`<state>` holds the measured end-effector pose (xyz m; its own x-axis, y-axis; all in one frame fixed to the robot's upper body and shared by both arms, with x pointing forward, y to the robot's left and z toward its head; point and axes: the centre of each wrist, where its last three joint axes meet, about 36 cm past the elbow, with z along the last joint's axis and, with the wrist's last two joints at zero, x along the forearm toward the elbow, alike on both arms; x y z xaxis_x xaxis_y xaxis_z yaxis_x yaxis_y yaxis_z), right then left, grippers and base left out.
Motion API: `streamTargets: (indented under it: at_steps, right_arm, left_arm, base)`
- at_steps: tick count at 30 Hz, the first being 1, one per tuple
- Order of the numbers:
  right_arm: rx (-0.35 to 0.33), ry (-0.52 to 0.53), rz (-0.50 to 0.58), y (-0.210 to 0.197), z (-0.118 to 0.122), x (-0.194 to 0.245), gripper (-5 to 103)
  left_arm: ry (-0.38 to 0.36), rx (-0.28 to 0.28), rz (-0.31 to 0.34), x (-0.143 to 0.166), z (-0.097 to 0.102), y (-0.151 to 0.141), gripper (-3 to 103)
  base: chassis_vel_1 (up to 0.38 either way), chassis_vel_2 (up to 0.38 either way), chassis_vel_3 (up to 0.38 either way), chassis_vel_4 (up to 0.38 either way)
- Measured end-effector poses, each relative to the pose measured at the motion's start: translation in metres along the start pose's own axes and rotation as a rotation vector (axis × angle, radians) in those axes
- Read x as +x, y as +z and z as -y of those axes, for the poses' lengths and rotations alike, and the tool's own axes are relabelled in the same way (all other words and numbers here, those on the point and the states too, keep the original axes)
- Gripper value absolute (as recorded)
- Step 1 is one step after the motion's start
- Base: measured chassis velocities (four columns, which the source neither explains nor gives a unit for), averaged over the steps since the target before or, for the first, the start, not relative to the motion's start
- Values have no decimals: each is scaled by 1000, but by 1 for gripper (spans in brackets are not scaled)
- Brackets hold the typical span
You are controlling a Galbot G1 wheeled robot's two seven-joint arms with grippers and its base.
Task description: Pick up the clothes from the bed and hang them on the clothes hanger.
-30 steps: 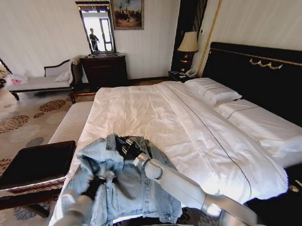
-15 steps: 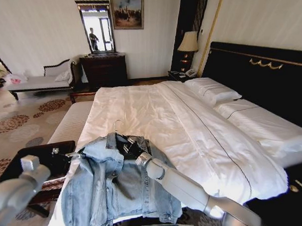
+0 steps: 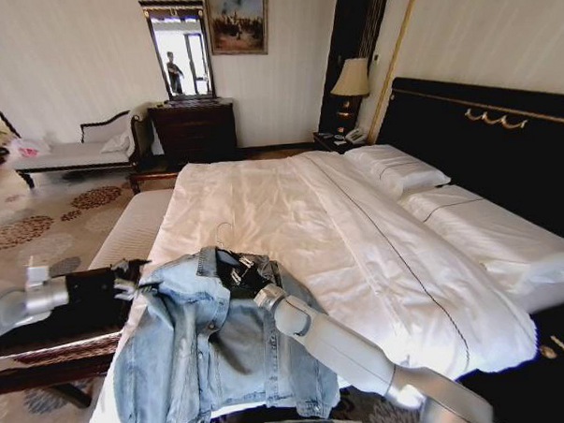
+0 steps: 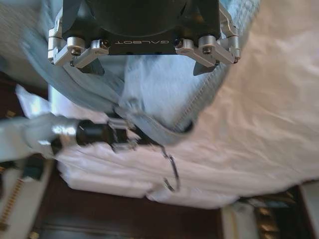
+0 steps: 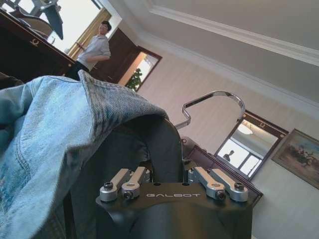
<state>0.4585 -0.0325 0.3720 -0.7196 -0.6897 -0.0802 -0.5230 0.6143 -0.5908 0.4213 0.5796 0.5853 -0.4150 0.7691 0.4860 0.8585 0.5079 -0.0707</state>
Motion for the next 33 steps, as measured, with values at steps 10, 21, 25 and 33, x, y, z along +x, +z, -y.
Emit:
streamTargets:
  at_steps: [10, 21, 25, 33]
  right_arm:
    - [-80, 10, -9, -10, 13, 2, 28]
    - [-85, -32, 21, -4, 9, 14, 27]
    - [-78, -37, 34, -4, 8, 14, 27]
    - [-82, -51, 95, -19, 11, 15, 27]
  left_arm:
    - [67, 6, -62, 33, -34, -10, 100]
    - [47, -195, -212, 70, -76, -56, 100]
    - [32, -238, -250, 69, -83, -68, 100]
    - [43, -356, -235, 17, -106, -131, 100]
  base:
    - [0, 0, 0, 0]
    - [0, 0, 0, 0]
    - [0, 0, 0, 0]
    - [0, 0, 0, 0]
